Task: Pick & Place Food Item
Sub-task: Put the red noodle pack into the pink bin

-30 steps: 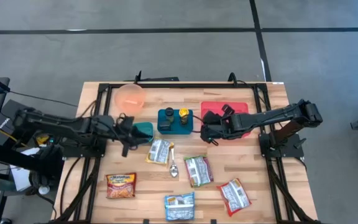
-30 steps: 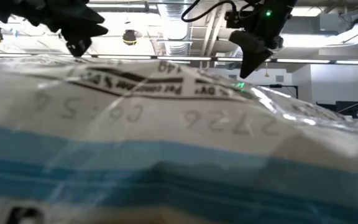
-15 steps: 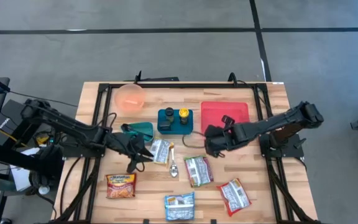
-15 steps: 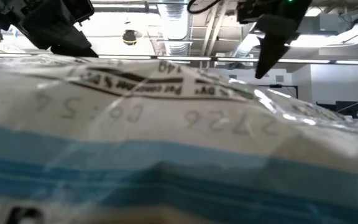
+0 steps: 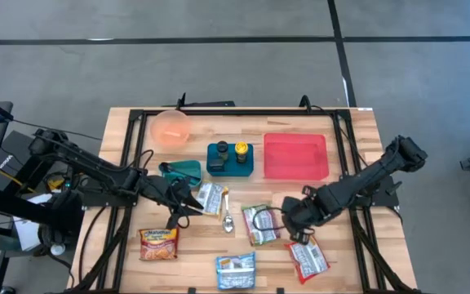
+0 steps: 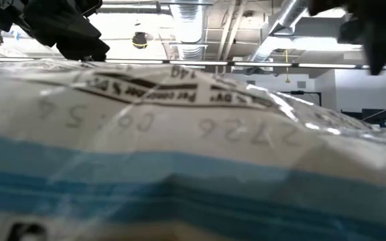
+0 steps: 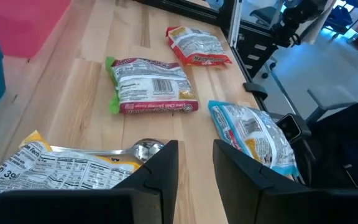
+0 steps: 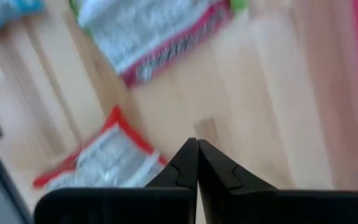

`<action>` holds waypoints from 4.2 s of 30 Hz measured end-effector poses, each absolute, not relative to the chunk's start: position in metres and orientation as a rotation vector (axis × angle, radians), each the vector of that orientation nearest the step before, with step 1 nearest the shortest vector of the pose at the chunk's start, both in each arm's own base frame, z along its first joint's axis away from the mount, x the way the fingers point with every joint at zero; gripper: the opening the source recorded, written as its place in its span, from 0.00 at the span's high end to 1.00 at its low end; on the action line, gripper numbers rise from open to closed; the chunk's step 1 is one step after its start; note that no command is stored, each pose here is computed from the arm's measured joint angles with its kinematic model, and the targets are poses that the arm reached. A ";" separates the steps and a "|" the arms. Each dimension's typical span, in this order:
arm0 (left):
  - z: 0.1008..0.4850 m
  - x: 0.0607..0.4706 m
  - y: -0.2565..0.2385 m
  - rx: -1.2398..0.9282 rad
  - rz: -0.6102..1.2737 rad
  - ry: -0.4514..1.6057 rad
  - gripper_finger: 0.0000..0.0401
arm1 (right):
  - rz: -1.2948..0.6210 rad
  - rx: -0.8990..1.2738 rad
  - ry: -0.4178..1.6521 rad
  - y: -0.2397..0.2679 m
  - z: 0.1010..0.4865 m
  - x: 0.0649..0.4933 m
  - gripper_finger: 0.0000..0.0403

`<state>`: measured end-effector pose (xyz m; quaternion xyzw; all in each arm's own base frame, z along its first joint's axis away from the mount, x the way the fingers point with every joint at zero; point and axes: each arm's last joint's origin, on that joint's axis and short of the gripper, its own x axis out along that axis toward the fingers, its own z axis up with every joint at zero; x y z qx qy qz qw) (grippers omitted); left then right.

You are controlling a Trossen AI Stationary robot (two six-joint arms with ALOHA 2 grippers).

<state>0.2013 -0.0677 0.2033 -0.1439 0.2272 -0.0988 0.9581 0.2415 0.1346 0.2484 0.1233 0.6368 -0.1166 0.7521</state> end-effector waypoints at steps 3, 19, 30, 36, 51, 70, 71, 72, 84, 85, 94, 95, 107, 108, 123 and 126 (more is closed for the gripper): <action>0.203 0.201 -0.068 -0.292 -0.201 0.461 0.76 | -0.311 0.299 1.445 0.141 0.248 0.230 1.00; 0.204 0.202 -0.067 -0.292 -0.190 0.447 0.76 | -0.246 0.452 1.433 0.169 0.212 0.215 1.00; 0.205 0.202 -0.067 -0.294 -0.188 0.436 0.76 | -0.190 0.543 1.300 0.139 0.202 0.194 1.00; 0.205 0.202 -0.067 -0.294 -0.188 0.435 0.76 | -0.183 0.704 1.201 0.115 0.197 0.170 1.00; 0.207 0.203 -0.068 -0.298 -0.193 0.417 0.76 | -0.314 0.921 1.312 0.111 0.169 0.138 1.00; 0.207 0.203 -0.068 -0.298 -0.193 0.417 0.76 | -0.282 0.968 1.266 0.123 0.172 0.137 0.54; 0.207 0.203 -0.068 -0.298 -0.193 0.417 0.76 | -0.288 0.963 1.268 0.124 0.170 0.137 0.53; 0.207 0.203 -0.068 -0.298 -0.193 0.417 0.76 | -0.297 0.958 1.272 0.124 0.169 0.138 0.53; 0.207 0.203 -0.068 -0.299 -0.194 0.416 0.76 | -0.331 0.891 1.353 0.137 0.141 0.150 0.57; 0.207 0.203 -0.068 -0.298 -0.194 0.417 0.76 | -0.328 0.890 1.353 0.137 0.140 0.150 0.58; 0.207 0.203 -0.068 -0.298 -0.194 0.416 0.76 | -0.275 0.917 1.323 0.140 0.143 0.154 0.62; 0.207 0.203 -0.068 -0.299 -0.194 0.416 0.76 | -0.278 0.915 1.325 0.140 0.143 0.153 0.63; 0.207 0.203 -0.068 -0.298 -0.194 0.417 0.76 | -0.244 0.913 1.320 0.147 0.133 0.161 0.74; 0.207 0.203 -0.068 -0.299 -0.194 0.416 0.76 | -0.246 0.912 1.321 0.147 0.133 0.161 0.75; 0.207 0.203 -0.068 -0.299 -0.194 0.416 0.76 | -0.261 0.898 1.328 0.146 0.132 0.160 0.99; 0.207 0.203 -0.068 -0.299 -0.194 0.416 0.76 | -0.257 0.892 1.329 0.146 0.132 0.160 0.99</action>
